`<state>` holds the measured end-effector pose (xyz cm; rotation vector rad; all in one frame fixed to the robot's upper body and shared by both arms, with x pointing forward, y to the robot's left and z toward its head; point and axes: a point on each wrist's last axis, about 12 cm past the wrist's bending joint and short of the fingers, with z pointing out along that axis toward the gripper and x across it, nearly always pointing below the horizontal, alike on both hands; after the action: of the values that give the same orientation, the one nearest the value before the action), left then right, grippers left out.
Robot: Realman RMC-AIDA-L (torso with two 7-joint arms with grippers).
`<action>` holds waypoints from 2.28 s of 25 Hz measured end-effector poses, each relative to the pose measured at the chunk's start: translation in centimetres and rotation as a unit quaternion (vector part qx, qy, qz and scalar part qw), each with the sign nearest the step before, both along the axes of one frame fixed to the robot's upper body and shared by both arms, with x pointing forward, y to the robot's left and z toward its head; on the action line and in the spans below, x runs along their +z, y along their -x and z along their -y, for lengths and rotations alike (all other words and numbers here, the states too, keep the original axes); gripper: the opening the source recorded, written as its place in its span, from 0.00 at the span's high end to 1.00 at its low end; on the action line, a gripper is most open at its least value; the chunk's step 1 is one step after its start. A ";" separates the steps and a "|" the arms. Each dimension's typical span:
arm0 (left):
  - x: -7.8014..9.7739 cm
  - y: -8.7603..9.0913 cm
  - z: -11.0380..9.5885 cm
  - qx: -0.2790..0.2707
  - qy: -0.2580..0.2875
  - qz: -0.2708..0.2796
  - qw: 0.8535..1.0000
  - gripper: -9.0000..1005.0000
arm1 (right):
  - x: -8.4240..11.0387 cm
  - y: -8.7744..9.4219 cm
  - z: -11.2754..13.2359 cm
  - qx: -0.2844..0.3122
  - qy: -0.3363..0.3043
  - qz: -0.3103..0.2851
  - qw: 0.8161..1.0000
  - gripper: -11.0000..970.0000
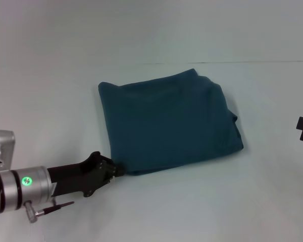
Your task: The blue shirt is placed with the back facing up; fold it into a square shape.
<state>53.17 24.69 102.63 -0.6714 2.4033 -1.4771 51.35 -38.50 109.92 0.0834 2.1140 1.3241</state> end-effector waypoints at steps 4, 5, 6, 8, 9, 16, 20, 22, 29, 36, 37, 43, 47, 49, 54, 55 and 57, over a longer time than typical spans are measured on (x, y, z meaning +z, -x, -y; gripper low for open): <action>0.1 0.5 -1.1 0.008 0.005 0.001 1.000 0.97 | 0.0 0.0 -0.1 0.001 -0.002 0.000 1.000 0.09; 0.2 0.5 -1.6 0.009 0.003 0.001 1.000 0.96 | 0.0 0.0 -0.1 0.002 -0.002 0.000 1.000 0.09; 0.3 0.5 -1.9 0.010 0.002 0.002 1.000 0.96 | 0.0 0.0 -0.1 0.002 -0.002 0.000 1.000 0.09; 0.6 0.5 -3.0 0.012 -0.003 0.004 1.000 0.95 | -0.1 0.0 -0.2 0.003 -0.003 -0.002 1.000 0.09; 0.7 0.5 -3.3 0.014 -0.003 0.005 1.000 0.95 | -0.2 0.0 -0.2 0.003 -0.004 -0.002 1.000 0.09; 1.5 0.4 -5.8 0.028 -0.023 0.007 0.999 0.93 | -0.3 0.1 -0.2 0.001 -0.004 -0.004 1.000 0.09; 1.5 0.4 -6.2 0.031 -0.028 0.005 0.999 0.91 | -0.3 0.0 -0.2 -0.001 -0.003 -0.004 1.000 0.09; 1.5 0.4 -6.3 0.033 -0.030 0.008 0.999 0.91 | -0.2 -0.1 -0.2 -0.001 -0.003 -0.004 1.000 0.09; 1.8 0.5 -7.0 0.030 -0.039 0.019 0.999 0.88 | -0.2 -0.2 -0.2 0.000 -0.002 -0.004 1.000 0.09; 2.6 1.8 -9.0 0.050 -0.036 0.035 0.997 0.74 | -0.1 -0.2 -0.1 -0.001 -0.001 -0.004 1.000 0.09; 2.8 2.0 -9.3 0.055 -0.034 0.042 0.997 0.70 | -0.1 -0.2 -0.1 -0.001 -0.002 -0.004 1.000 0.09; 5.0 1.7 -8.8 0.022 -0.005 0.124 0.992 0.49 | -0.2 -0.1 0.0 -0.004 0.000 -0.006 1.000 0.09; 6.1 0.0 -6.8 -0.026 -0.008 0.166 0.986 0.40 | -0.3 0.0 0.0 -0.004 0.001 -0.006 1.000 0.09; 6.5 -1.2 -5.6 -0.042 -0.012 0.183 0.982 0.36 | -0.4 0.1 0.0 -0.004 0.001 -0.007 1.000 0.09; 7.0 -3.1 -4.3 -0.040 -0.030 0.208 0.977 0.37 | -0.6 0.1 -0.2 -0.002 0.003 -0.008 1.000 0.09; 7.1 -3.5 -4.1 -0.039 -0.035 0.214 0.975 0.37 | -0.6 0.1 -0.2 -0.002 0.003 -0.008 1.000 0.09; 7.2 -3.9 -3.8 -0.039 -0.042 0.221 0.974 0.37 | -0.6 0.1 -0.2 -0.002 0.003 -0.008 1.000 0.09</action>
<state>57.07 28.46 109.83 -0.2009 2.1478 -1.3689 51.22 -38.25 109.29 0.0967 2.1292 1.3186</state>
